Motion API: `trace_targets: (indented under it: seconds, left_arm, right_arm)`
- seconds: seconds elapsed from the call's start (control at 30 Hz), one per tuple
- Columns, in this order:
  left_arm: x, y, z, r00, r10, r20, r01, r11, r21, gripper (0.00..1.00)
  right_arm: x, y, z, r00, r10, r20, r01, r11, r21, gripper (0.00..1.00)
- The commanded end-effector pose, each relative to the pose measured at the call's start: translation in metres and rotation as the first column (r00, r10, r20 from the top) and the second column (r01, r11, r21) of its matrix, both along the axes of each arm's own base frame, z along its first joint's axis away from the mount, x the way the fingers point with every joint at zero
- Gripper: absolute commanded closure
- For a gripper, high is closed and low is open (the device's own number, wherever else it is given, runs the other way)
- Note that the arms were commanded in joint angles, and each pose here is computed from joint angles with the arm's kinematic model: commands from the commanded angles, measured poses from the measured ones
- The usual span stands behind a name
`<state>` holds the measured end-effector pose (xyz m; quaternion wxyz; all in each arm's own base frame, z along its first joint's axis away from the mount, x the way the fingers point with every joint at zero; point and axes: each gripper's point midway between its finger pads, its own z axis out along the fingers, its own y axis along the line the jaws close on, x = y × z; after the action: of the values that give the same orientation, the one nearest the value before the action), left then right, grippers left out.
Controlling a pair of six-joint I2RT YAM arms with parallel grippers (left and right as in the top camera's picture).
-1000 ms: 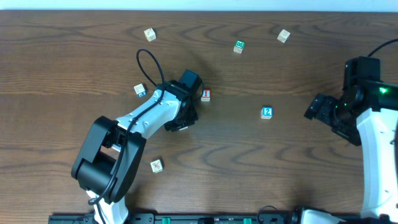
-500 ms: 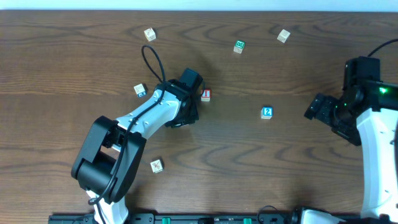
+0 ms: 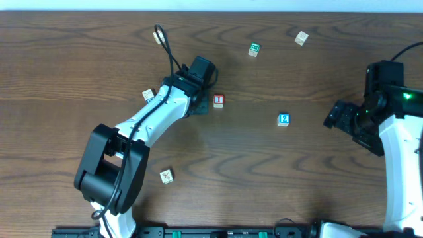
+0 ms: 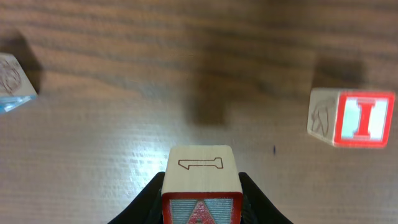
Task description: Spell out Ai2
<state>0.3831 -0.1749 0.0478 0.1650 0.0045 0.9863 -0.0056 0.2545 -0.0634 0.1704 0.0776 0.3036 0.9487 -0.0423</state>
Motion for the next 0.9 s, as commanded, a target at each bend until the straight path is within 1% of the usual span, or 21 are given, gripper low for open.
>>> trace_targets:
  seconds: [0.0, 0.07, 0.1, 0.3, 0.4, 0.5, 0.6, 0.7, 0.87]
  left_arm:
    - [0.019, 0.003, 0.017, 0.997, -0.002, 0.071, 0.002, 1.0, -0.001, 0.78]
    - [0.025, 0.0, 0.019, 0.995, -0.007, 0.095, 0.008, 1.0, -0.014, 0.78]
    - [0.027, -0.001, 0.021, 0.994, -0.007, 0.106, 0.009, 1.0, -0.02, 0.8]
    - [0.036, -0.005, 0.031, 0.991, -0.004, 0.135, 0.009, 0.999, -0.038, 0.84]
    - [0.048, -0.007, 0.043, 0.985, 0.004, 0.17, 0.005, 0.999, -0.053, 0.84]
    - [0.066, -0.008, 0.051, 0.979, 0.011, 0.201, 0.002, 0.998, -0.062, 0.84]
    - [0.072, -0.008, 0.044, 0.986, 0.002, 0.168, 0.005, 0.999, -0.045, 0.85]
    - [0.071, -0.012, 0.034, 0.993, -0.021, 0.12, 0.025, 0.999, -0.035, 0.85]
    - [0.057, -0.01, 0.021, 0.999, -0.032, 0.043, 0.033, 0.999, -0.027, 0.86]
  right_arm:
    - [0.001, -0.003, 0.004, 1.0, -0.003, 0.009, 0.003, 1.0, -0.006, 0.01]
    - [0.001, -0.003, 0.004, 1.0, -0.003, 0.009, 0.003, 1.0, -0.006, 0.01]
    - [0.001, -0.003, 0.004, 1.0, -0.003, 0.009, 0.003, 1.0, -0.006, 0.01]
    - [0.001, -0.002, 0.003, 1.0, -0.004, 0.008, 0.004, 1.0, -0.005, 0.01]
    - [0.001, -0.002, 0.003, 1.0, -0.004, 0.008, 0.004, 1.0, -0.005, 0.01]
    - [0.0, -0.002, 0.003, 1.0, -0.004, 0.007, 0.004, 1.0, -0.005, 0.01]
    - [0.0, -0.002, 0.003, 1.0, -0.004, 0.007, 0.004, 1.0, -0.005, 0.01]
    - [0.001, -0.003, 0.003, 1.0, -0.004, 0.008, 0.004, 1.0, -0.006, 0.01]
    - [0.001, -0.003, 0.004, 1.0, -0.004, 0.011, 0.004, 1.0, -0.006, 0.01]
